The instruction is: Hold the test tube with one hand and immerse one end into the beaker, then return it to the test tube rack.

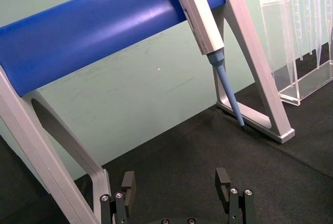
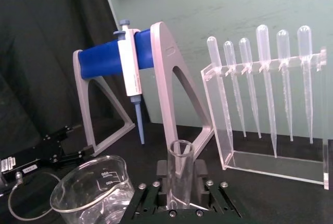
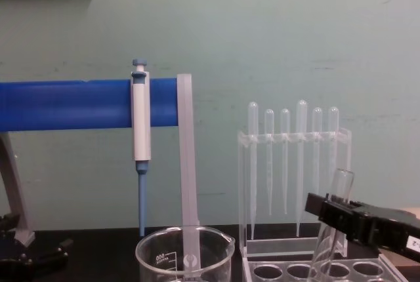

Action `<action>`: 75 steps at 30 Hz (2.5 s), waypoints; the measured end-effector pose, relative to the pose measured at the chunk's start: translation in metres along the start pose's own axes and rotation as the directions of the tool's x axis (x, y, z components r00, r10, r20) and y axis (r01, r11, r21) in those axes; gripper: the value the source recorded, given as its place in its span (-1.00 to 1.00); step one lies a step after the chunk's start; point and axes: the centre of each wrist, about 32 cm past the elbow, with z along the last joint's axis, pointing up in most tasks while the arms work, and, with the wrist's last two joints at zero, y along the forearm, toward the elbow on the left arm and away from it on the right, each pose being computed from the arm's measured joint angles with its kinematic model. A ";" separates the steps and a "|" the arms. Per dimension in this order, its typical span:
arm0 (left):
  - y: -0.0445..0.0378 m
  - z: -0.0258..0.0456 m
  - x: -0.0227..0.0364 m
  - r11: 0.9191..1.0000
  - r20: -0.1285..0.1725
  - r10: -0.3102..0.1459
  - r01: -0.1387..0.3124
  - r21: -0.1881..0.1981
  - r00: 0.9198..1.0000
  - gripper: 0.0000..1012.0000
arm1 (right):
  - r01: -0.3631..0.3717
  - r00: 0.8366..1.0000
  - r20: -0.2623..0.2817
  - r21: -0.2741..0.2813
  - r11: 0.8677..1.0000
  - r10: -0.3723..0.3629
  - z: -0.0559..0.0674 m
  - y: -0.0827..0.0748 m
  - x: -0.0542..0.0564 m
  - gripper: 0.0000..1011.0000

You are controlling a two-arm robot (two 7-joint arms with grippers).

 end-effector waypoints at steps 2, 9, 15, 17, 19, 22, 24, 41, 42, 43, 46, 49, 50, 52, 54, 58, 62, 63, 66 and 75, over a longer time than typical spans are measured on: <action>0.0000 0.0000 0.0000 1.000 0.000 0.000 0.000 0.000 1.000 0.98 | 0.003 1.000 0.006 0.003 1.000 -0.003 0.002 -0.002 -0.001 -0.40; 0.0000 0.0000 0.0000 1.000 0.000 0.000 0.000 0.000 1.000 0.98 | 0.004 1.000 0.027 0.019 1.000 -0.005 0.010 -0.005 -0.005 -0.55; 0.0000 0.0000 0.0000 1.000 0.000 0.000 0.000 0.000 1.000 0.98 | -0.024 0.995 0.099 0.033 0.999 0.021 0.025 -0.006 -0.012 -0.55; 0.0000 0.0000 0.0000 1.000 0.000 0.000 0.000 0.000 1.000 0.98 | -0.035 0.992 0.123 0.032 0.999 0.031 0.030 -0.006 -0.013 -0.55; 0.0000 0.0000 0.0000 1.000 0.000 0.000 0.000 0.000 1.000 0.98 | -0.055 0.986 0.158 0.027 0.998 0.050 0.039 -0.004 -0.015 -0.55; 0.0000 0.0000 0.0000 1.000 0.000 0.000 0.000 0.000 1.000 0.98 | -0.081 0.978 0.195 0.016 0.997 0.077 0.053 0.000 -0.015 -0.55; 0.0000 0.0000 0.0000 1.000 0.000 0.000 0.000 0.000 1.000 0.98 | -0.093 0.974 0.208 0.010 0.996 0.089 0.059 0.002 -0.015 -0.55; 0.0000 0.0000 0.0000 1.000 0.000 0.000 0.000 0.000 1.000 0.98 | -0.165 0.950 0.256 -0.070 0.984 0.178 0.102 0.018 -0.012 -0.55; 0.0000 0.0000 0.0000 1.000 0.000 0.000 0.000 0.000 1.000 0.98 | -0.165 0.950 0.256 -0.070 0.984 0.178 0.102 0.018 -0.012 -0.55; 0.0000 0.0000 0.0000 1.000 0.000 0.000 0.000 0.000 1.000 0.98 | -0.165 0.950 0.256 -0.070 0.984 0.178 0.102 0.018 -0.012 -0.55; 0.0000 0.0000 0.0000 1.000 0.000 0.000 0.000 0.000 1.000 0.98 | -0.165 0.950 0.256 -0.069 0.984 0.178 0.102 0.018 -0.012 -0.55; 0.0000 0.0000 0.0000 1.000 0.000 0.000 0.000 0.000 1.000 0.98 | -0.165 0.950 0.256 -0.068 0.984 0.177 0.102 0.018 -0.012 -0.55; 0.0000 0.0000 0.0000 1.000 0.000 0.000 0.000 0.000 1.000 0.98 | -0.165 0.950 0.255 -0.068 0.984 0.177 0.102 0.018 -0.012 -0.55; 0.0000 0.0000 0.0000 1.000 0.000 0.000 0.000 0.000 1.000 0.98 | -0.165 0.951 0.255 -0.068 0.984 0.177 0.102 0.018 -0.012 -0.55; 0.0000 0.0000 0.0000 1.000 0.000 0.000 0.000 0.000 1.000 0.98 | -0.165 0.951 0.255 -0.068 0.984 0.177 0.102 0.018 -0.012 -0.55; 0.0000 0.0000 0.0000 1.000 0.000 0.000 0.000 0.000 1.000 0.98 | -0.165 0.951 0.255 -0.067 0.984 0.177 0.102 0.018 -0.012 -0.55; 0.0000 0.0000 0.0000 1.000 0.000 0.000 0.000 0.000 1.000 0.98 | -0.165 0.951 0.255 -0.067 0.984 0.177 0.102 0.018 -0.012 -0.55; 0.0000 0.0000 0.0000 1.000 0.000 0.000 0.000 0.000 1.000 0.98 | -0.165 0.951 0.255 -0.067 0.984 0.177 0.102 0.018 -0.012 -0.55; 0.0000 0.0000 0.0000 1.000 0.000 0.000 0.000 0.000 1.000 0.98 | -0.165 0.951 0.255 -0.067 0.984 0.177 0.102 0.018 -0.012 -0.55; 0.0000 0.0000 0.0000 1.000 0.000 0.000 0.000 0.000 1.000 0.98 | -0.165 0.951 0.255 -0.066 0.984 0.177 0.102 0.017 -0.012 -0.55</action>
